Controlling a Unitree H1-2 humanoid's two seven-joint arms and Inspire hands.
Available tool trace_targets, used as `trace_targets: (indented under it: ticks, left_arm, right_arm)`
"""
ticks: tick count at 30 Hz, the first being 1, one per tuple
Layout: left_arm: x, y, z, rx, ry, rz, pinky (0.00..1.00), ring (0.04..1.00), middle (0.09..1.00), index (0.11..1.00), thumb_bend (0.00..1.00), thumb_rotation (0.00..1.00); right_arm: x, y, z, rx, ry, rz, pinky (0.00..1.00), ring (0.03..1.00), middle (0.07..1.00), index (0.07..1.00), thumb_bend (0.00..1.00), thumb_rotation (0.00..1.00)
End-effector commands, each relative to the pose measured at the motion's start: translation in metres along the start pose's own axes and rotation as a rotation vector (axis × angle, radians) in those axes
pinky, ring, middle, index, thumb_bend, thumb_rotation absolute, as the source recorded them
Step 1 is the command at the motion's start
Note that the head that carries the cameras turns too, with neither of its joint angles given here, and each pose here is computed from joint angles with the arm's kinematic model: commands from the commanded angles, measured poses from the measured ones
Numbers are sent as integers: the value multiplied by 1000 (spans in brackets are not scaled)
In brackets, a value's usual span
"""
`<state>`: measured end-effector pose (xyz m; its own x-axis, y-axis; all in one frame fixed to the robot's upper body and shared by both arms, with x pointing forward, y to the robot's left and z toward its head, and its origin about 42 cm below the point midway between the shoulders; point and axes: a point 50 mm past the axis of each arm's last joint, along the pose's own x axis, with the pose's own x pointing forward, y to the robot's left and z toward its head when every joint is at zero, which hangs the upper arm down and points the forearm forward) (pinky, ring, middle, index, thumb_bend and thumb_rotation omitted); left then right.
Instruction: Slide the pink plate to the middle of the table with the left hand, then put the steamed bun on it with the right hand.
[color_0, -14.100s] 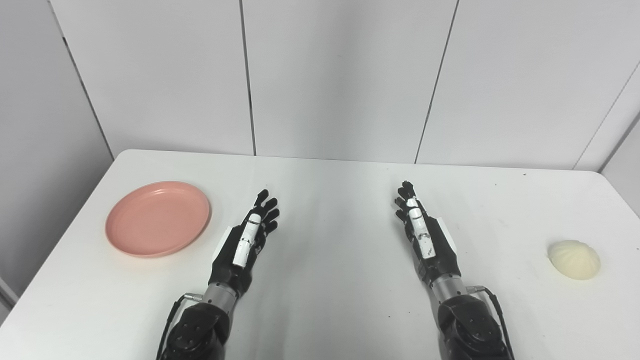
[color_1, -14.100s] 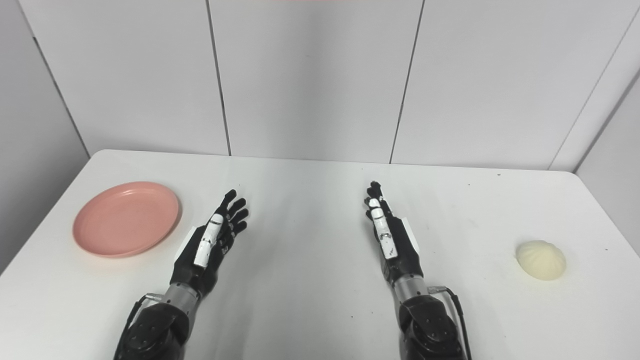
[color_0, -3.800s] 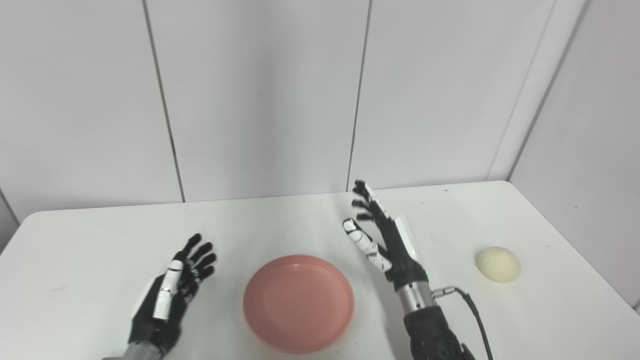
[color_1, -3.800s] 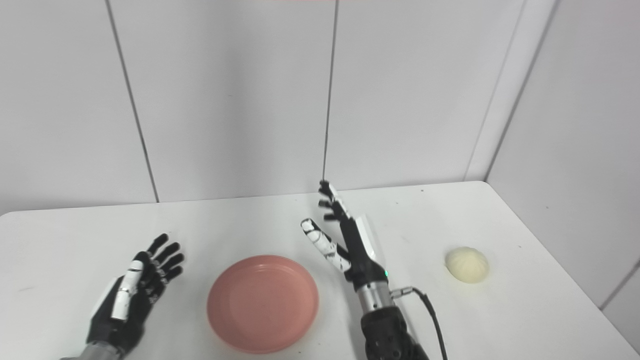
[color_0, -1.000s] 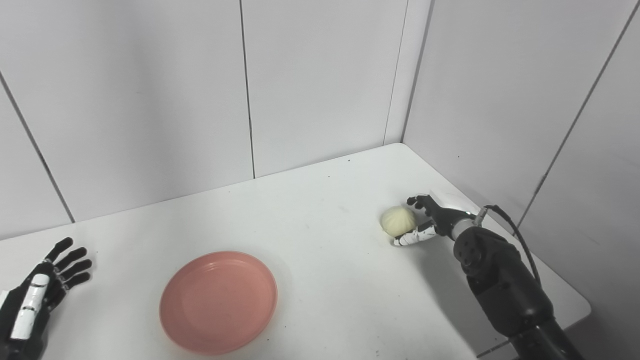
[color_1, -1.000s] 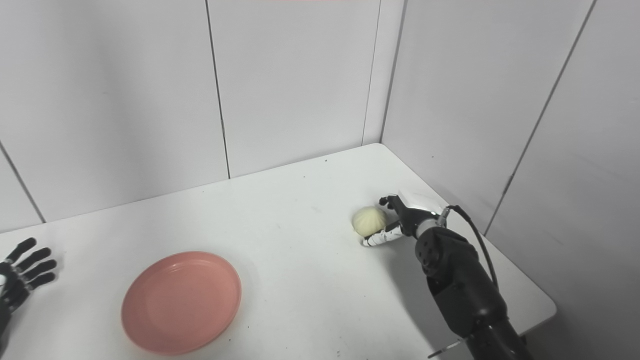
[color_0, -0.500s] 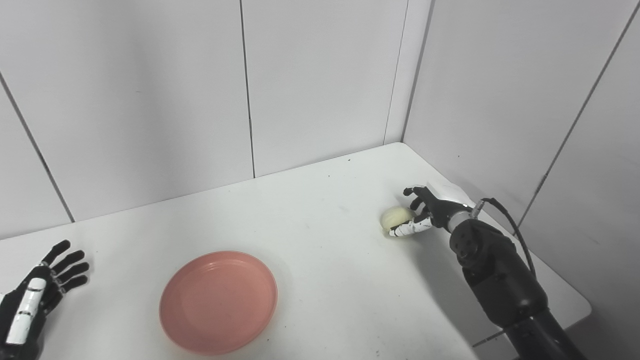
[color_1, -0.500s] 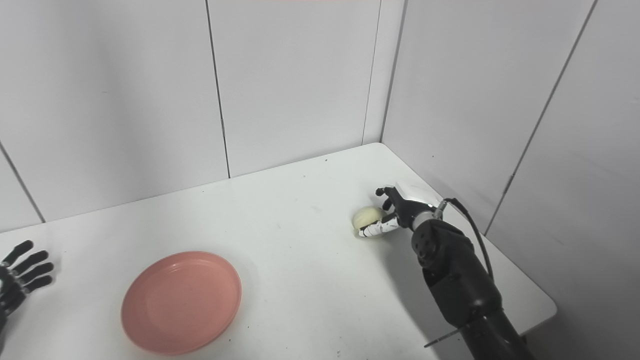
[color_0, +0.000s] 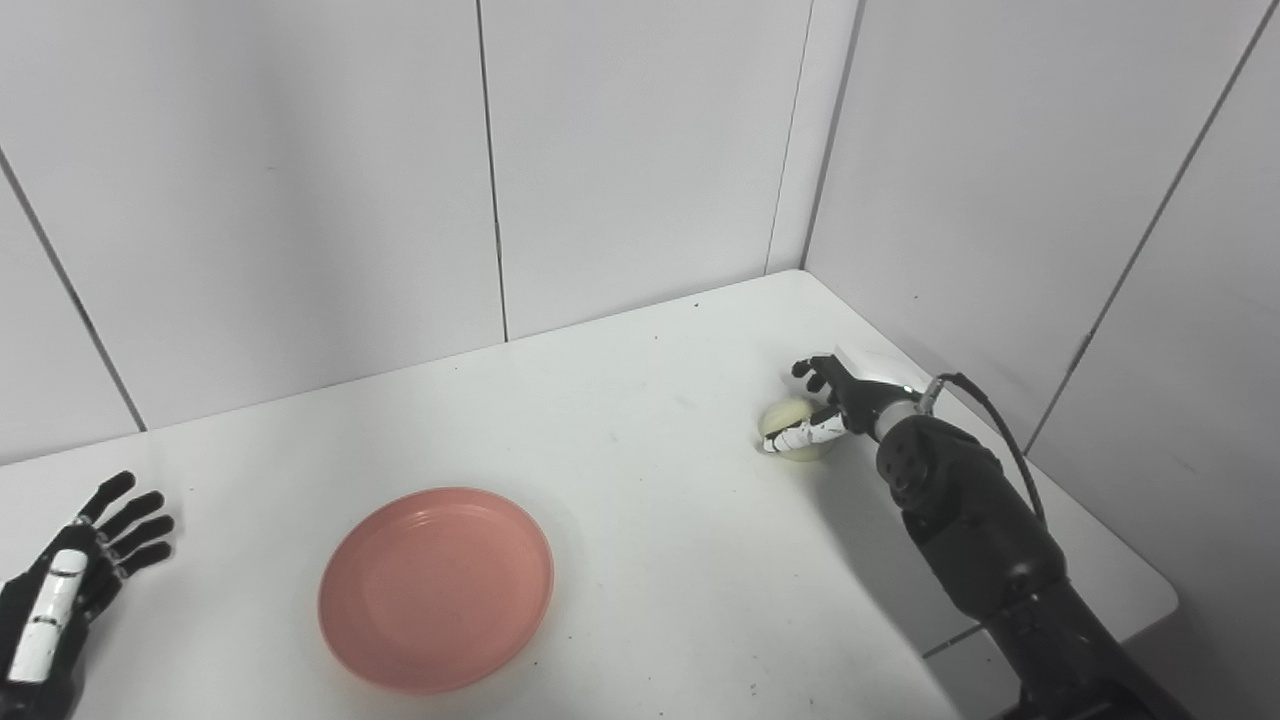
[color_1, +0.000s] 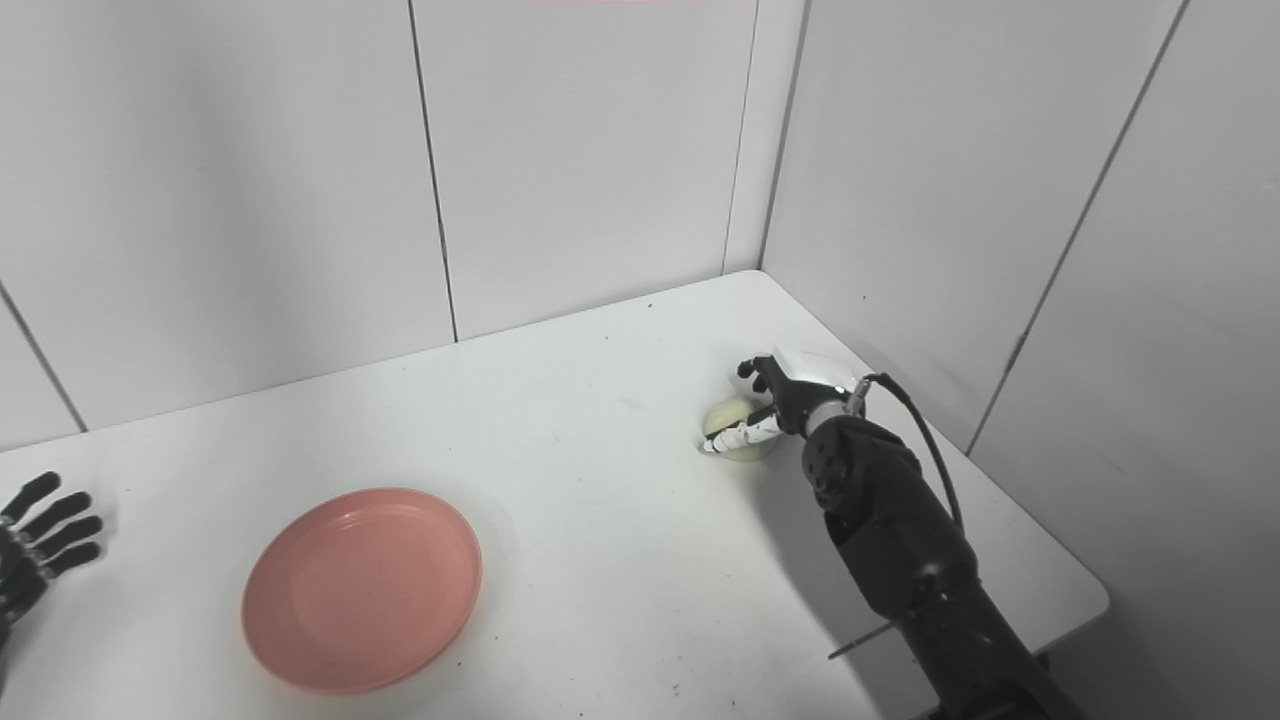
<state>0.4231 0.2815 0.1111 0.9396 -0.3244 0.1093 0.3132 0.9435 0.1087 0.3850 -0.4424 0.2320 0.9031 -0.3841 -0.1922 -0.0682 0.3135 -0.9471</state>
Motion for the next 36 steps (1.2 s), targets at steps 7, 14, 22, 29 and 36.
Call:
trace_targets:
  ticks: [7, 14, 22, 29, 36]
  left_arm:
    - [-82, -26, -76, -119, 256, 33, 808, 826, 859, 878, 565, 932]
    - [-83, -27, -74, -120, 254, 26, 812, 828, 863, 880, 567, 932]
    - [-83, -26, -74, -123, 256, 20, 806, 821, 856, 872, 571, 919]
    - [-83, -27, -74, -117, 256, 12, 803, 821, 855, 872, 576, 925]
    - [-80, -31, -75, -118, 250, 4, 804, 825, 857, 875, 573, 921]
  right_arm:
    - [9, -29, 7, -37, -15, 8, 559, 656, 711, 758, 888, 291]
    - [17, -26, 6, -59, 17, 30, 346, 419, 468, 517, 537, 12]
    - [19, -26, 3, -75, 36, 50, 310, 387, 468, 505, 528, 0]
    - [17, -30, -2, -81, 66, 65, 324, 391, 452, 522, 525, 0]
    - [5, -41, 3, -65, 24, 19, 327, 401, 447, 525, 525, 0]
